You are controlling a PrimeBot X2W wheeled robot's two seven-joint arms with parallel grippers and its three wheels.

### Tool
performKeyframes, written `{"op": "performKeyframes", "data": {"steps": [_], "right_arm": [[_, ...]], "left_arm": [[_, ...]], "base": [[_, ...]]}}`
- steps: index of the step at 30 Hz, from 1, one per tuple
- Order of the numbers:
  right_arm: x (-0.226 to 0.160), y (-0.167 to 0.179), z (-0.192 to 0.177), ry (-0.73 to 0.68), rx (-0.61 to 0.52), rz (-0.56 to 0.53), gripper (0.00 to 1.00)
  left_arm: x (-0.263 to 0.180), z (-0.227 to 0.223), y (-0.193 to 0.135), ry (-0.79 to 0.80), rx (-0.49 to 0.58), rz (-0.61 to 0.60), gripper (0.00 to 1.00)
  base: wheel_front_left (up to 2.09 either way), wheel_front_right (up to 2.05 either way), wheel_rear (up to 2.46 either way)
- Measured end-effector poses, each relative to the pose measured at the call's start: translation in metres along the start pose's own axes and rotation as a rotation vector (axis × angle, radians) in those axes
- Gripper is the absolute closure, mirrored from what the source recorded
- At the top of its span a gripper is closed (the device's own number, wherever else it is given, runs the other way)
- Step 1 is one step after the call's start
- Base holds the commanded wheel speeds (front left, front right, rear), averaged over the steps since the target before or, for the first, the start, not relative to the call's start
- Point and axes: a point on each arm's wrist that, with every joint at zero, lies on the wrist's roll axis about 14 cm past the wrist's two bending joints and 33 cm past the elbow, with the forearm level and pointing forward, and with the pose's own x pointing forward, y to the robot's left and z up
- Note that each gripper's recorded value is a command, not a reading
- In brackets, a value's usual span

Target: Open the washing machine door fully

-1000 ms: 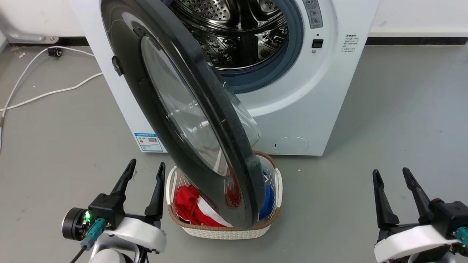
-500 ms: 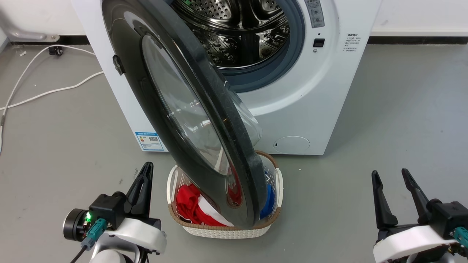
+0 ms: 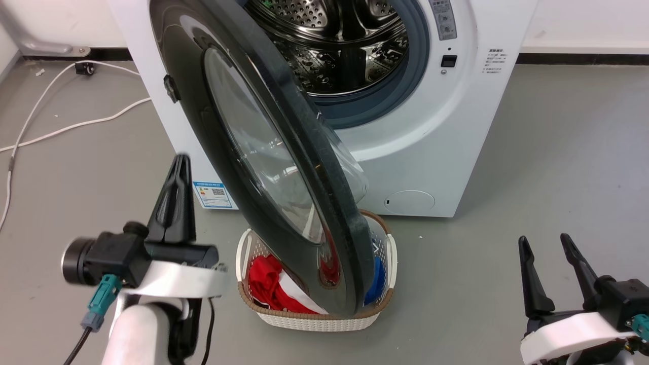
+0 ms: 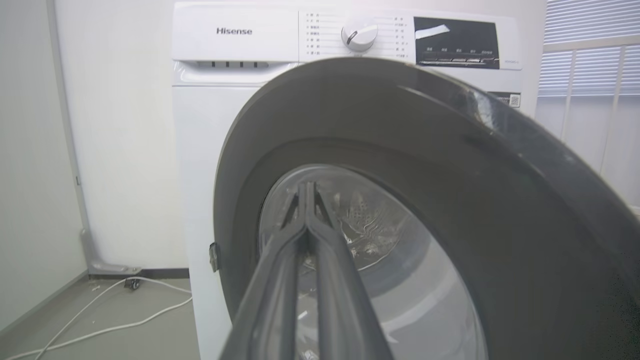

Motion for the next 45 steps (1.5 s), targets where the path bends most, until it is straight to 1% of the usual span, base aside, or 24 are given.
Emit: {"op": "performKeyframes", "data": {"steps": [4,8,12,15,19,23,26,29,33,39,45], "right_arm": [[0.002,0.001,-0.001,0.002,0.006,0.002,0.0],[0.003,0.002,-0.002,0.005,0.009,0.007,0.0],[0.005,0.004,-0.003,0.008,0.016,0.012,0.0],[0.006,0.004,-0.004,0.01,0.016,0.014,0.0],[0.006,0.003,-0.005,0.019,0.018,0.01,0.0],[0.006,0.002,-0.007,0.027,0.018,0.008,0.0],[0.007,0.001,-0.009,0.034,0.02,0.004,0.0],[0.007,-0.001,-0.012,0.047,0.022,-0.001,0.0],[0.007,-0.004,-0.018,0.062,0.028,-0.012,0.0],[0.007,-0.01,-0.026,0.084,0.041,-0.03,0.0],[0.008,-0.01,-0.032,0.099,0.05,-0.032,0.0]], "left_arm": [[0.018,0.045,-0.025,-0.15,-0.011,-0.067,1.0],[0.025,0.082,-0.064,-0.266,-0.059,-0.175,1.0],[0.021,0.104,-0.107,-0.307,-0.12,-0.308,1.0],[0.014,0.112,-0.136,-0.307,-0.171,-0.401,1.0],[-0.001,0.102,-0.179,-0.212,-0.246,-0.541,1.0],[-0.021,0.065,-0.219,-0.008,-0.29,-0.67,1.0],[-0.04,0.028,-0.239,0.165,-0.309,-0.728,1.0],[-0.054,-0.007,-0.247,0.314,-0.308,-0.751,1.0],[-0.061,-0.041,-0.247,0.432,-0.297,-0.734,1.0],[-0.048,-0.067,-0.228,0.459,-0.259,-0.624,1.0],[-0.04,-0.076,-0.21,0.459,-0.243,-0.54,1.0]], "base": [[0.0,0.0,0.0],[0.0,0.0,0.0],[0.0,0.0,0.0],[0.0,0.0,0.0],[0.0,0.0,0.0],[0.0,0.0,0.0],[0.0,0.0,0.0],[0.0,0.0,0.0],[0.0,0.0,0.0],[0.0,0.0,0.0],[0.0,0.0,0.0]]}}
